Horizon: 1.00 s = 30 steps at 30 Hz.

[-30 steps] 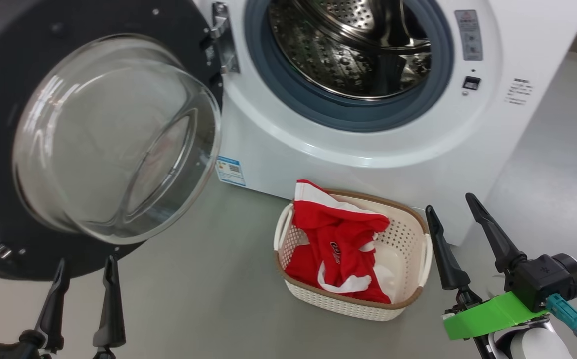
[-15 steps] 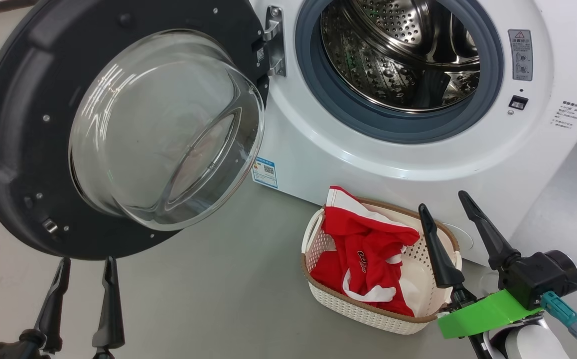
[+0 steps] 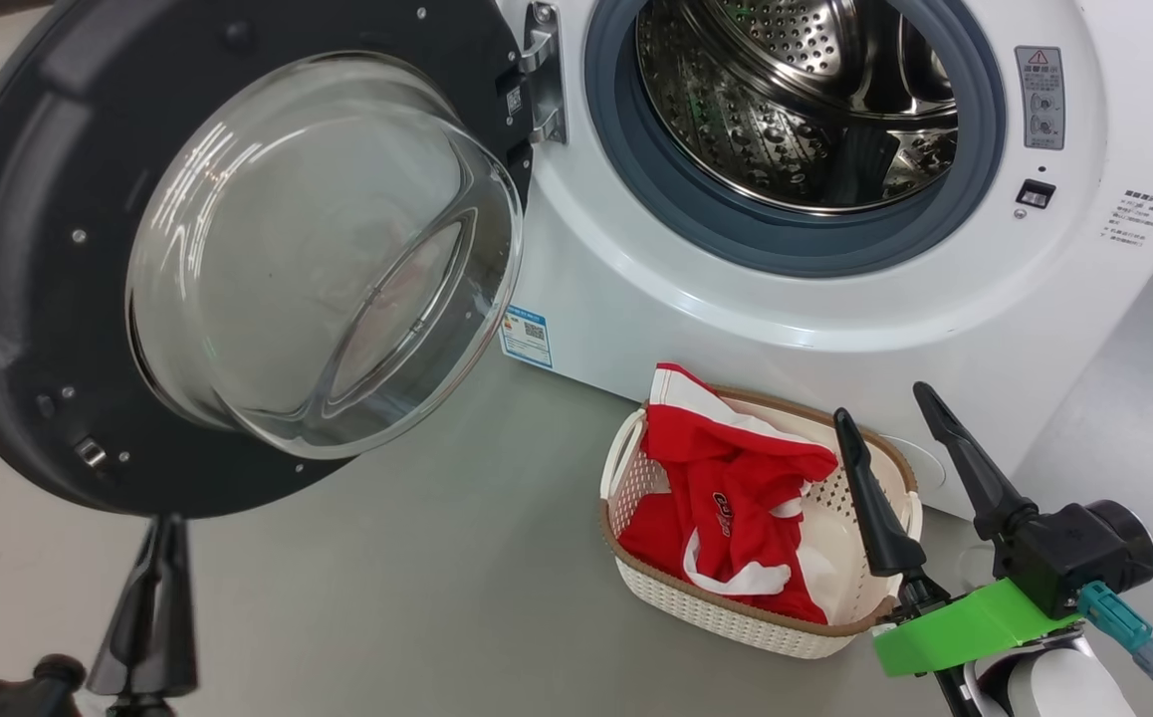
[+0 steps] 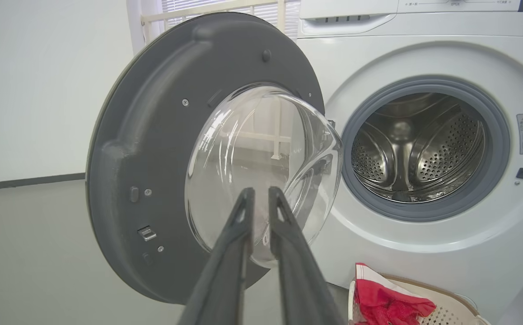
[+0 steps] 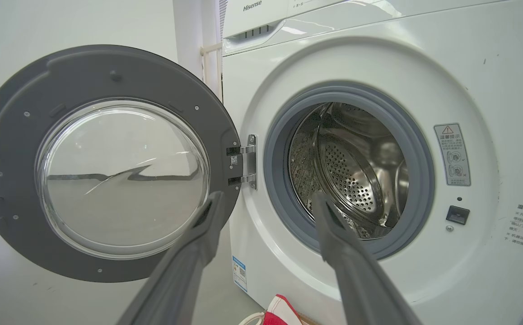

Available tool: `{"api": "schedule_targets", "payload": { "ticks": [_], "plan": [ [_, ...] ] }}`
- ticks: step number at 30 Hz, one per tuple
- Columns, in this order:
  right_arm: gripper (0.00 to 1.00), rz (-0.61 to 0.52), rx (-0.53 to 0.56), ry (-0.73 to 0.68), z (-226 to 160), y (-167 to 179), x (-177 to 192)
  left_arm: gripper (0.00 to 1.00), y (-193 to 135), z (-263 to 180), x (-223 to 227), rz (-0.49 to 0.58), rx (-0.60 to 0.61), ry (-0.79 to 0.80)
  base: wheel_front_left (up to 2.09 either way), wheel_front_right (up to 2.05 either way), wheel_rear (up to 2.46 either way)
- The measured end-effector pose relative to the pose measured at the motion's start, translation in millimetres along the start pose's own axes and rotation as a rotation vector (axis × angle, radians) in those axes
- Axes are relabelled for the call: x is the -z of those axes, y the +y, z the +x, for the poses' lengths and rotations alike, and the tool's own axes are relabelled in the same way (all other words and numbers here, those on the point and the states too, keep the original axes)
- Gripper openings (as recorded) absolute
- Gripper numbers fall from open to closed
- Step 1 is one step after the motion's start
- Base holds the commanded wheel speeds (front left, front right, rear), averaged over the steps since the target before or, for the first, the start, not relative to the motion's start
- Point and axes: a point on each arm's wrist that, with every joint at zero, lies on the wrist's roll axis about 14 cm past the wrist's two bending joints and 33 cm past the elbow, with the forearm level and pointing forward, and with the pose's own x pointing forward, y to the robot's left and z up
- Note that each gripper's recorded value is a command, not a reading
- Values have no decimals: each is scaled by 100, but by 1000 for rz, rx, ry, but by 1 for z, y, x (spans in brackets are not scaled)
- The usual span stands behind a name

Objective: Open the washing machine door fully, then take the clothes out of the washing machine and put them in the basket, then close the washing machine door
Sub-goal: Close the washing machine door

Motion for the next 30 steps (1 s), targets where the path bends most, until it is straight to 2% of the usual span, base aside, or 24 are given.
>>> {"api": "schedule_targets", "payload": {
  "ticks": [5, 13, 17, 20, 25, 30],
  "plan": [
    [100, 1, 4, 4, 0, -2, 2, 0, 11, 6, -13, 27, -44, -50, 0, 0, 0],
    [100, 9, 23, 21, -1, -9, 9, 0, 23, 43, -71, 13, -78, -246, 0, 0, 0],
    [100, 6, 29, 21, 1, -13, 10, 0, 39, 72, -119, 17, -110, -387, 0, 0, 0],
    [100, -8, 33, 19, 2, -16, 9, 0, 52, 88, -137, -28, -145, -434, 0, 0, 0],
    [100, -16, 39, 25, -1, -18, 10, 0, 73, 110, -142, -103, -194, -433, 0, 0, 0],
    [100, -41, 43, 21, -3, -19, 6, 0, 87, 138, -133, -254, -219, -376, 0, 0, 0]
  ]
}}
